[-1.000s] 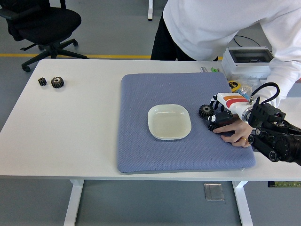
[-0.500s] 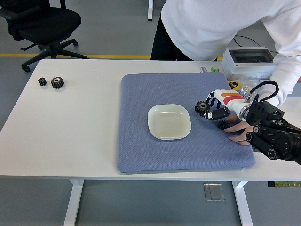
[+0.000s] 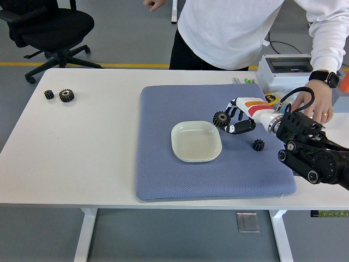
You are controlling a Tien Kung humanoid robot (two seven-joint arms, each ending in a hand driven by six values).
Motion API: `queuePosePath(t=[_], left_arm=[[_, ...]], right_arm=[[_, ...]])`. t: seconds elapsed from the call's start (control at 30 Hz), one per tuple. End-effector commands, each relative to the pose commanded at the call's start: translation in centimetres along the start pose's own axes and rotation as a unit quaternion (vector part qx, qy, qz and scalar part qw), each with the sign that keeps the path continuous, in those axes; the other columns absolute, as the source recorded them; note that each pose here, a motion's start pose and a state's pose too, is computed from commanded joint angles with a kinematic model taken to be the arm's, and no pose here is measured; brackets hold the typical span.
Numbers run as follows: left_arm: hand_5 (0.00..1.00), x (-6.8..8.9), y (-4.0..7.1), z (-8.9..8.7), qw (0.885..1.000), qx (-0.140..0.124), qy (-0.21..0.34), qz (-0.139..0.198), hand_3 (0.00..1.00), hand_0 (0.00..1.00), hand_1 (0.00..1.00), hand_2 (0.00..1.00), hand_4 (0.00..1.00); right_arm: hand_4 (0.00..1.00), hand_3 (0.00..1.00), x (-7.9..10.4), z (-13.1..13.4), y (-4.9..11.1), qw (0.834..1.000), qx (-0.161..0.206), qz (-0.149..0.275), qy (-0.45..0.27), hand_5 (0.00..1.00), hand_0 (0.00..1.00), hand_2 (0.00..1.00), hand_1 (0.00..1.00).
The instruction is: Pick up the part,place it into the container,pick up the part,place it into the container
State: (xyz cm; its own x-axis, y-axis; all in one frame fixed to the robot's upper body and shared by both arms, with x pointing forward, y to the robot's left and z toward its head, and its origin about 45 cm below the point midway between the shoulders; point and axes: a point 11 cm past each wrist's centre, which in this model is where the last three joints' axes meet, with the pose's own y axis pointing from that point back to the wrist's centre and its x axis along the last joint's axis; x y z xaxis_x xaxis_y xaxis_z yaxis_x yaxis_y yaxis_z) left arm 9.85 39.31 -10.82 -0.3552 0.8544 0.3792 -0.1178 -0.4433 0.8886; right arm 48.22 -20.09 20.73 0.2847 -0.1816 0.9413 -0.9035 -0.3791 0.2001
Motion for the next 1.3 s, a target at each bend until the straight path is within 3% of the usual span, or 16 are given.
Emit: queuePosePath(t=[0.23, 0.5, 0.73, 1.1, 1.13, 1.3], left_arm=[[0.595, 0.1, 0.0, -0.1, 1.000, 0.001, 0.000, 0.001, 0.576, 0.650, 0.627, 0.705, 0.690], [0.595, 0.0, 0.0, 0.0, 1.000, 0.000, 0.000, 0.001, 0.576, 0.644, 0.623, 0.707, 0.691], [0.599, 0.0, 0.0, 0.1, 1.000, -0.001, 0.000, 0.002, 0.575, 0.643, 0.608, 0.704, 0.693], [0.598, 0.0, 0.0, 0.3, 1.000, -0.002, -0.001, 0.001, 0.575, 0.643, 0.608, 0.704, 0.693], [0.595, 0.0, 0.0, 0.3, 1.000, -0.002, -0.001, 0.001, 0.575, 0.642, 0.607, 0.704, 0.692], [0.595, 0.0, 0.0, 0.3, 1.000, -0.002, -0.001, 0.001, 0.575, 0.642, 0.607, 0.704, 0.692]], right_arm=[[0.734, 0.537, -0.2, -3.3, -0.1, 0.999, 0.042, -0.003, 0.003, 0.379, 0.199, 0.528, 0.426], [0.735, 0.539, -1.9, -6.1, 0.0, 0.996, 0.078, -0.036, 0.036, 0.379, 0.199, 0.532, 0.425], [0.738, 0.540, -3.3, -6.1, 0.0, 0.995, 0.072, -0.052, 0.047, 0.384, 0.199, 0.535, 0.426], [0.768, 0.555, -3.9, -5.2, -0.1, 0.995, 0.052, -0.066, 0.050, 0.378, 0.212, 0.555, 0.437], [0.881, 0.610, -3.9, -5.2, -0.1, 0.995, 0.051, -0.067, 0.050, 0.433, 0.233, 0.616, 0.463], [0.881, 0.610, -4.0, -5.5, -0.2, 0.994, 0.055, -0.077, 0.053, 0.433, 0.233, 0.616, 0.463]])
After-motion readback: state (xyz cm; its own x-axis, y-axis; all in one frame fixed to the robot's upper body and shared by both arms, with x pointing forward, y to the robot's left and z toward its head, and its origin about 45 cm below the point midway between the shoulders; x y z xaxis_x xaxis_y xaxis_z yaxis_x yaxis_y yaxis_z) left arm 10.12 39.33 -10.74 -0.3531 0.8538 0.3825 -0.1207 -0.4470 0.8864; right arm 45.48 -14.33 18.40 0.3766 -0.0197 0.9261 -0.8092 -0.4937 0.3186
